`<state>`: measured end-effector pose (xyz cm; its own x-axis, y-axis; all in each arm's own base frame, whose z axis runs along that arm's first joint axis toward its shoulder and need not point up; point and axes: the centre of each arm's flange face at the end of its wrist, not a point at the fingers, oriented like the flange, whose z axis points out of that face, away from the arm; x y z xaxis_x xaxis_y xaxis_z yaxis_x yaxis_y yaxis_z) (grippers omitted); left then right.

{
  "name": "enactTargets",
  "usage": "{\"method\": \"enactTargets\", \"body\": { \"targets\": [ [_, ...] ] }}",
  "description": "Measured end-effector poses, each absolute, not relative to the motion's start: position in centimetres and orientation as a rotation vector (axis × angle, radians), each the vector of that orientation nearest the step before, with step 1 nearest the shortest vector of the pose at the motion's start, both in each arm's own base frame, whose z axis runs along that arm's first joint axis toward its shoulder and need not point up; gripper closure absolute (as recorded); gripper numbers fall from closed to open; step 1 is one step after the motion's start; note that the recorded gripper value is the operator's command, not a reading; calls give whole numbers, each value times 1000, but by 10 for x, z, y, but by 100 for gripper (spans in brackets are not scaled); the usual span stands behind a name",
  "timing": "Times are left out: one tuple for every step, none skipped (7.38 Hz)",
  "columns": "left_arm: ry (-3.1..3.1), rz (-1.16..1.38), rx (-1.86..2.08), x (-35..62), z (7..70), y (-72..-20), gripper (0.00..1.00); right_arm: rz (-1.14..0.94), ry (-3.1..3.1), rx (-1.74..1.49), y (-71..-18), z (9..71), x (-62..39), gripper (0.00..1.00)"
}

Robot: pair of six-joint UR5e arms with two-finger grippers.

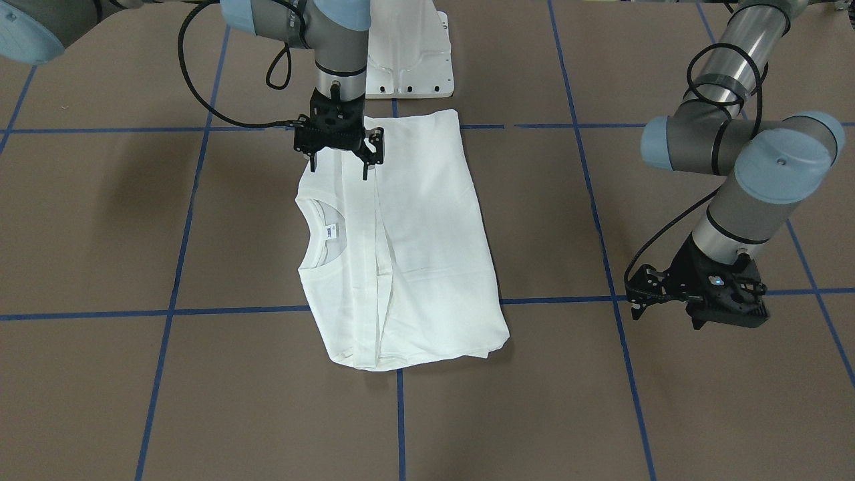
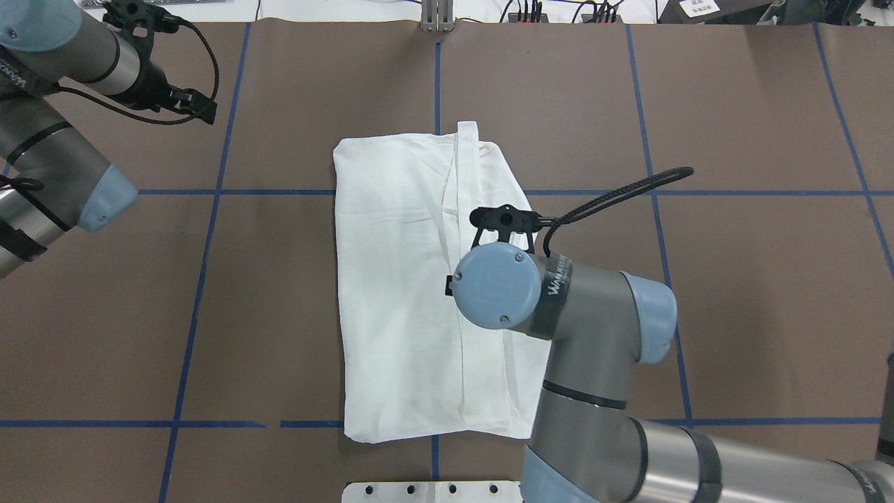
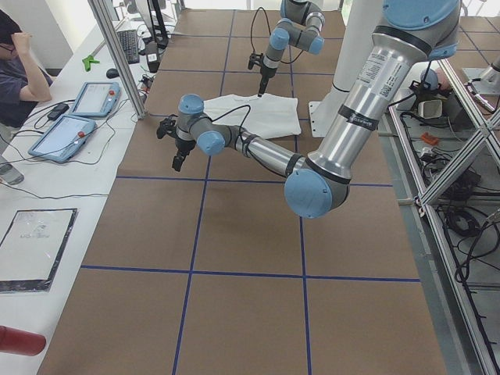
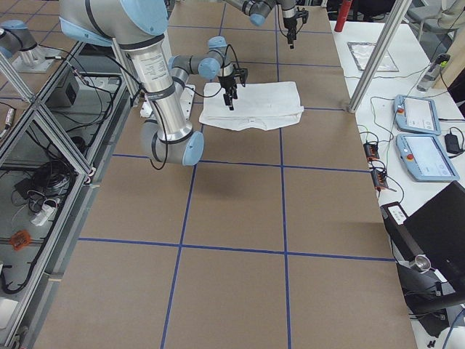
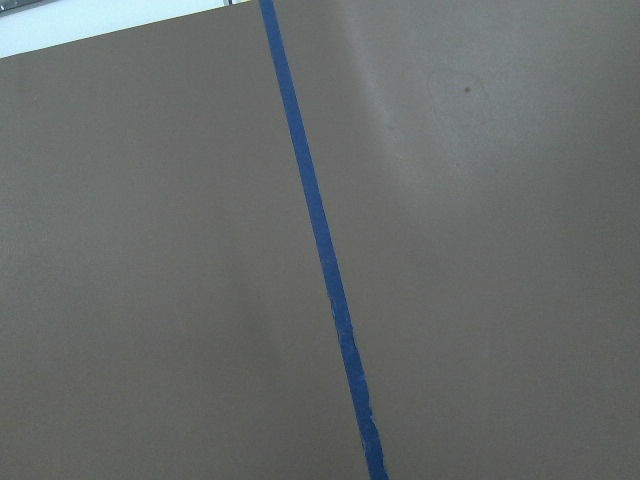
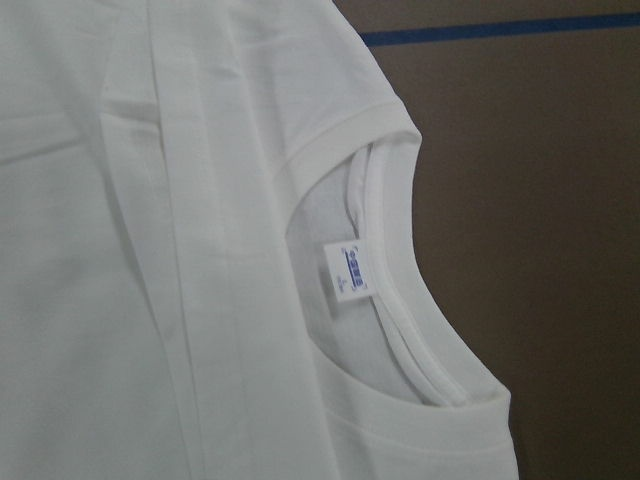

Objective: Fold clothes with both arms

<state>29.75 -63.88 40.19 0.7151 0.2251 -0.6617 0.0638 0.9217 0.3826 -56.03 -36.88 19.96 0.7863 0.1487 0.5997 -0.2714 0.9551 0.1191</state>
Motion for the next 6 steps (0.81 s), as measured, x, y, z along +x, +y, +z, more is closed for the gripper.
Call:
{"method": "enactTargets", "body": {
  "targets": [
    [774, 93, 398, 298, 402, -639, 0, 224, -591, 207, -400, 186, -587, 0],
    [775, 93, 398, 298, 402, -638, 0, 219, -556, 207, -425, 173, -611, 0],
    [776, 95, 398, 299, 401, -638, 0, 199, -521, 207, -443, 165, -631, 0],
    [777, 96, 397, 300, 401, -637, 0, 171, -487, 208, -453, 166, -643, 0],
    [779, 94, 396, 302, 400, -636, 0, 144, -456, 208, -458, 173, -650, 0],
    [784, 90, 395, 303, 398, -635, 0, 126, -437, 209, -461, 178, -654, 0]
  ]
}}
